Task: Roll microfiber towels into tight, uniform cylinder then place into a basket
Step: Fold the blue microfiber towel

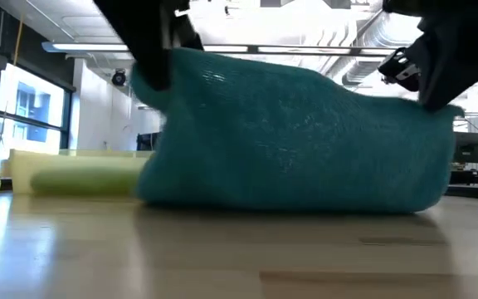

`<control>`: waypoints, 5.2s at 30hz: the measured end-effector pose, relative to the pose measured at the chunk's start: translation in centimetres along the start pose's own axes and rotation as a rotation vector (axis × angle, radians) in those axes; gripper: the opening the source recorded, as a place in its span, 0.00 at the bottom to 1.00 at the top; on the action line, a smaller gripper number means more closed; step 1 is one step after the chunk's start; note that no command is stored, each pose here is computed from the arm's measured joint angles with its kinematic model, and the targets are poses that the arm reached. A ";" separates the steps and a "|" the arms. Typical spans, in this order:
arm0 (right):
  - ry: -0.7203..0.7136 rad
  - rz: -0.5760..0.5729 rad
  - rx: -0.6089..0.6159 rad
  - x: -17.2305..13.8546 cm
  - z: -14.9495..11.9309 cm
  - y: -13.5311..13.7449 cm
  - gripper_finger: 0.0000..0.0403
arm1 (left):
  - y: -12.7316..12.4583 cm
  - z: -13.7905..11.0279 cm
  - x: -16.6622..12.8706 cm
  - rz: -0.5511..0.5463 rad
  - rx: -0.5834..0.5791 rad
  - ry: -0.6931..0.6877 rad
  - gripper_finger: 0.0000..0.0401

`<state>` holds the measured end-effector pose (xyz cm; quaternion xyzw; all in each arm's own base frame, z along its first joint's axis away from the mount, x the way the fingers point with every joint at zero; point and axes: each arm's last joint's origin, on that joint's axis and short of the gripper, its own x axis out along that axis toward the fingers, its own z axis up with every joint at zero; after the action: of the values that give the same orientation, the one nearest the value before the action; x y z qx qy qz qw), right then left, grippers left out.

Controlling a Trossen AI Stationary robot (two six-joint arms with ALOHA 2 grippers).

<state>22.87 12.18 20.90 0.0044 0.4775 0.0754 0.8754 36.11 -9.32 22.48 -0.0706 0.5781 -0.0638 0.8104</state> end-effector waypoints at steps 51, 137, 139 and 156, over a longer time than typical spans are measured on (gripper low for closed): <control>0.121 -0.232 -0.089 5.7 1.4 -10.8 0.00 | 7.7 -3.2 3.0 0.450 -0.252 0.140 0.00; -0.022 -0.143 0.419 7.6 -1.6 -9.9 0.33 | 5.5 -1.8 0.8 0.304 -0.172 0.205 0.23; -0.027 -0.138 0.475 7.7 -1.6 -9.4 0.33 | 4.8 -1.8 1.5 0.278 -0.076 0.177 0.23; -0.055 -0.312 0.636 10.1 -2.7 -7.3 0.33 | 6.7 -4.8 5.8 0.223 -0.159 0.108 0.23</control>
<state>26.89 6.20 10.44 0.2057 0.4482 -0.2121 0.8437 33.61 -4.06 14.30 -0.0666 0.6283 0.0689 0.7720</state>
